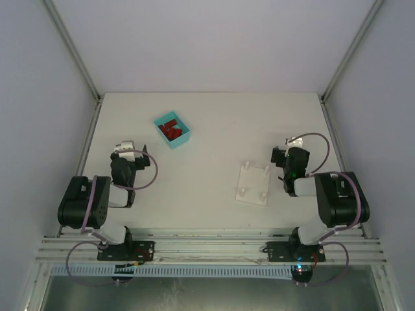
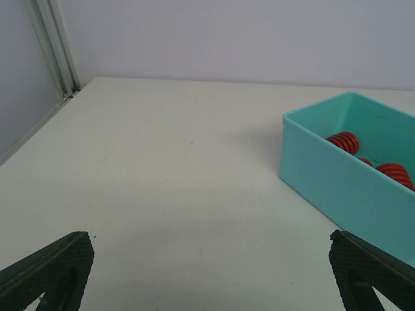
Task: Install the large spring
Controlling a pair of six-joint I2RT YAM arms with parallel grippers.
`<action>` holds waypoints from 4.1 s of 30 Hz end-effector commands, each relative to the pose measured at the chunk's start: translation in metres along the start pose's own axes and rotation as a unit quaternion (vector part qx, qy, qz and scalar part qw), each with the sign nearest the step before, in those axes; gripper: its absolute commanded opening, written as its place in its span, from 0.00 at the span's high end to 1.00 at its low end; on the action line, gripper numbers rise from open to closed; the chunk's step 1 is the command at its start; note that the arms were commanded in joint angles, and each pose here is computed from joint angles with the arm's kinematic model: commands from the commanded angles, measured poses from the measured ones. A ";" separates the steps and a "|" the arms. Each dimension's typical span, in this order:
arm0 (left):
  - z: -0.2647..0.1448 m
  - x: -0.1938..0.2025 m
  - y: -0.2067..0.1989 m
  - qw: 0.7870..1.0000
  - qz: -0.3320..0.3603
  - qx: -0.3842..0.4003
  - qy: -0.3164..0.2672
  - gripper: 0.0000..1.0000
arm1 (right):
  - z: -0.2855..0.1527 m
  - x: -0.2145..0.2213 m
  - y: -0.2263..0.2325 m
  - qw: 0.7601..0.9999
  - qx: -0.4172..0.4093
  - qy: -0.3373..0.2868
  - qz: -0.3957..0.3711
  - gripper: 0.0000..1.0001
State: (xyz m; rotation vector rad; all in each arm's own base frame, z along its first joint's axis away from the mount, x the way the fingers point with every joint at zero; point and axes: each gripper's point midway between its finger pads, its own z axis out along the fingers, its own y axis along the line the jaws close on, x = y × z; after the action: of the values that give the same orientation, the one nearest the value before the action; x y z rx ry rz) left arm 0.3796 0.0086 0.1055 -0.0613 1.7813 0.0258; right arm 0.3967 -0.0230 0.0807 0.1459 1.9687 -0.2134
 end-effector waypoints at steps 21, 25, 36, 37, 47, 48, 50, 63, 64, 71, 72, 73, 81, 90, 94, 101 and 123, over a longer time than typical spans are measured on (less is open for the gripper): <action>0.013 -0.030 -0.020 0.998 0.009 0.053 0.026 0.01 | -0.030 -0.041 -0.003 0.999 0.003 -0.038 -0.007 0.01; 0.015 -0.049 -0.027 0.997 -0.020 0.067 0.036 0.01 | -0.054 -0.085 0.001 0.999 -0.026 -0.032 0.029 0.01; -0.003 -0.168 -0.041 0.981 -0.165 0.101 0.015 0.01 | -0.109 -0.123 -0.021 0.966 0.041 0.185 0.177 0.01; -0.005 -0.172 -0.041 0.978 -0.180 0.099 0.025 0.01 | -0.110 -0.124 -0.016 0.965 0.022 0.193 0.177 0.01; -0.002 -0.165 -0.060 0.943 -0.266 0.169 0.106 0.01 | -0.136 -0.110 0.066 0.938 -0.182 0.227 0.190 0.01; 0.003 -0.162 -0.063 0.943 -0.258 0.172 0.122 0.01 | -0.138 -0.104 0.072 0.938 -0.187 0.229 0.178 0.01; 0.016 -0.152 -0.065 0.943 -0.241 0.170 0.156 0.05 | -0.144 -0.092 0.087 0.944 -0.198 0.224 0.140 0.01; 0.088 -0.129 -0.085 0.963 -0.023 0.129 0.236 0.34 | -0.154 -0.053 0.148 0.956 -0.239 0.170 -0.007 0.01; 0.093 -0.124 -0.088 0.960 -0.008 0.133 0.248 0.36 | -0.154 -0.051 0.148 0.956 -0.238 0.169 -0.010 0.01; 0.119 -0.102 -0.112 0.940 0.112 0.162 0.280 0.51 | -0.159 -0.061 0.153 0.957 -0.261 0.128 0.004 0.01; 0.122 -0.095 -0.113 0.935 0.127 0.158 0.292 0.52 | -0.157 -0.057 0.150 0.959 -0.255 0.124 0.005 0.01; 0.128 -0.090 -0.113 0.931 0.144 0.151 0.300 0.53 | -0.155 -0.056 0.147 0.961 -0.250 0.118 0.008 0.01; 0.149 -0.046 -0.133 0.888 0.244 0.159 0.357 0.57 | -0.154 -0.059 0.133 0.971 -0.220 0.097 0.017 0.01; 0.160 -0.016 -0.137 0.869 0.271 0.158 0.382 0.60 | -0.154 -0.057 0.133 0.971 -0.218 0.099 0.016 0.01; 0.164 -0.012 -0.136 0.867 0.279 0.152 0.383 0.62 | -0.157 -0.060 0.131 0.971 -0.219 0.096 0.019 0.01; 0.168 -0.001 -0.136 0.860 0.294 0.151 0.388 0.62 | -0.160 -0.064 0.125 0.973 -0.212 0.084 0.023 0.01; 0.173 0.072 -0.139 0.827 0.318 0.174 0.429 0.57 | -0.160 -0.067 0.116 0.978 -0.195 0.073 0.022 0.01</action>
State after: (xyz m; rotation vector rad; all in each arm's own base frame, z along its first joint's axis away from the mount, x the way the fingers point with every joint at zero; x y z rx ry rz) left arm 0.5559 -0.1204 0.0311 0.8581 2.5415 0.2086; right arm 0.3053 0.1281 0.1954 -0.0545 2.1171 0.2433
